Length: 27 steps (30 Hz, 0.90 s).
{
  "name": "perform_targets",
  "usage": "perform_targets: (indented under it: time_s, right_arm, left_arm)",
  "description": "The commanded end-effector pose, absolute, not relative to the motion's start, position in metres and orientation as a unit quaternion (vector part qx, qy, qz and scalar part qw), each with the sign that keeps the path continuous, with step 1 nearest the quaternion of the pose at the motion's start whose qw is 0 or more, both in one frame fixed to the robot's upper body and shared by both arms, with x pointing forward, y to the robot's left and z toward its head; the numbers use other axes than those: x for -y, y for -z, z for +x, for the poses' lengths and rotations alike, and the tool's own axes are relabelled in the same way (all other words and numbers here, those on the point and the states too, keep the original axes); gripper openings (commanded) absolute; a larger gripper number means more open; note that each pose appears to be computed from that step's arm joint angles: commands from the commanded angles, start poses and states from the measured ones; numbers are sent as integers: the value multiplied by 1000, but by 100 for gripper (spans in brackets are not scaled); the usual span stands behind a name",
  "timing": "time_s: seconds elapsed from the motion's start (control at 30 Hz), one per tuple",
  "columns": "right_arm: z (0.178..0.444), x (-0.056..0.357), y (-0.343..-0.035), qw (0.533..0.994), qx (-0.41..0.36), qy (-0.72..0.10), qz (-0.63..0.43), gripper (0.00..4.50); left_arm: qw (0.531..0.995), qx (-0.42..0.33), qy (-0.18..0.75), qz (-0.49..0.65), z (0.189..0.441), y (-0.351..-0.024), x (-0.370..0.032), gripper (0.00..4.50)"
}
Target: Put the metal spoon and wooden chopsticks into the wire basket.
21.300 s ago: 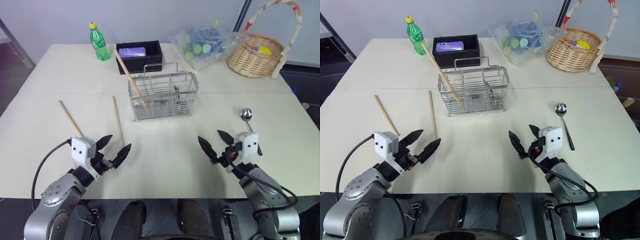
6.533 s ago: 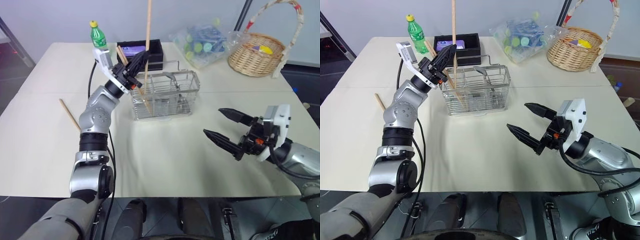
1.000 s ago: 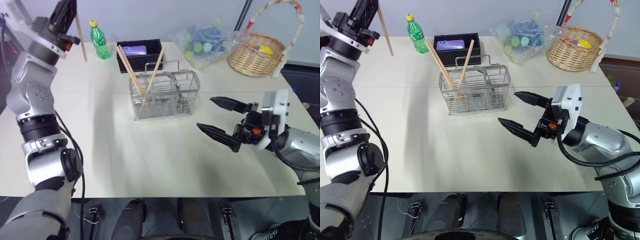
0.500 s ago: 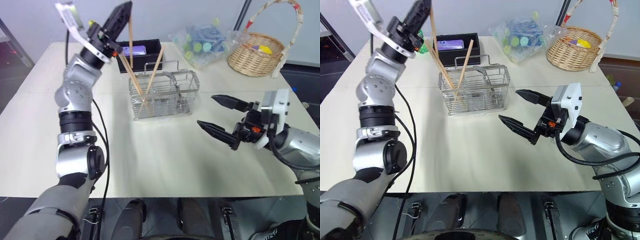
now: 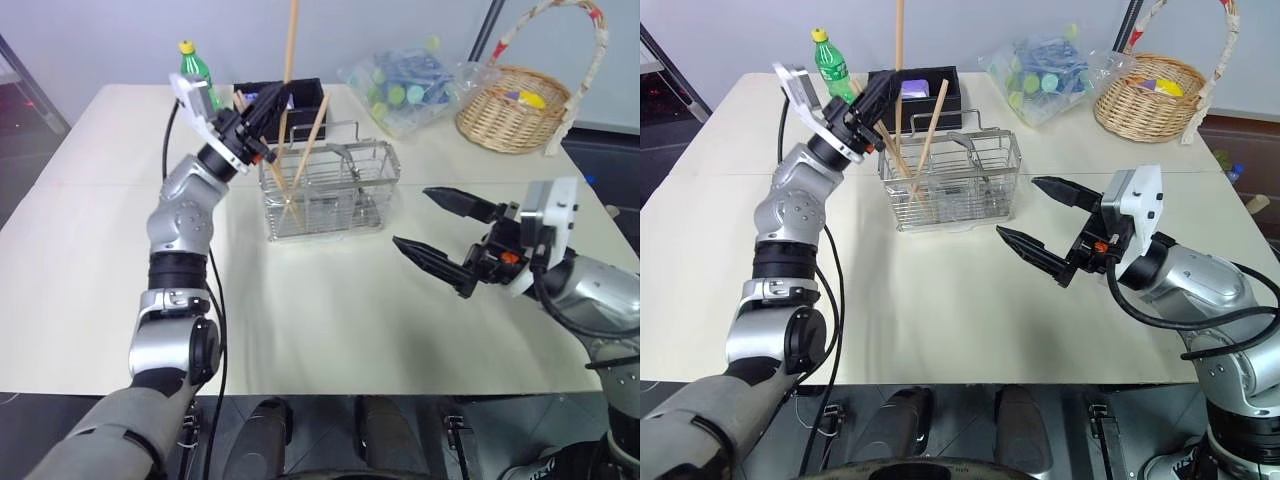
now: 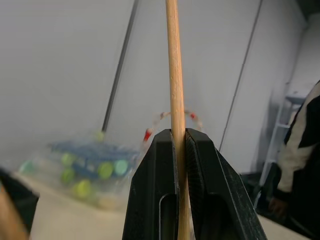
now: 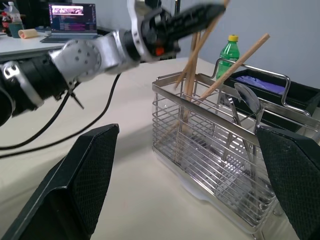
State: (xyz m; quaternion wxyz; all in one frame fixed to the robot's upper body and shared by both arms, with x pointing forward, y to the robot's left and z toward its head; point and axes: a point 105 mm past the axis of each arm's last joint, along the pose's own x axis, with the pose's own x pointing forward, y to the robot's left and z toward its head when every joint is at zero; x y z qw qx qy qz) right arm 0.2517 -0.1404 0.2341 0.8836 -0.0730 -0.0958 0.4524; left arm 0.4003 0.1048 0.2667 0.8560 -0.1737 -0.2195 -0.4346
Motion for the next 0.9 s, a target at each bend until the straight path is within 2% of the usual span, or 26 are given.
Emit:
perform_targets:
  time_s: [0.03, 0.1, 0.13, 0.33, 0.37, 0.6, 0.73, 0.9]
  right_arm:
    - [246, 134, -245, 876, 125, -459, -85, 450]
    - [247, 134, -245, 875, 126, -459, -85, 450]
    - [247, 134, -246, 875, 126, -459, -85, 450]
    - [248, 133, -245, 874, 125, -461, -85, 450]
    - [248, 133, -245, 874, 125, -462, -84, 450]
    - [251, 135, -243, 874, 122, -462, -84, 450]
    - [252, 135, -242, 874, 121, -464, -84, 450]
    - [256, 142, -241, 879, 117, -457, -77, 450]
  left_arm:
    - [858, 242, 428, -148, 393, -272, -100, 3]
    - [862, 237, 421, -149, 392, -266, -99, 84]
    - [864, 235, 420, -150, 391, -264, -99, 109]
    - [867, 231, 415, -148, 389, -261, -101, 418]
    - [867, 232, 415, -148, 388, -262, -101, 447]
    - [868, 233, 411, -149, 383, -280, -109, 447]
    - [860, 245, 421, -153, 371, -303, -121, 447]
    - [874, 232, 413, -105, 356, -308, -137, 447]
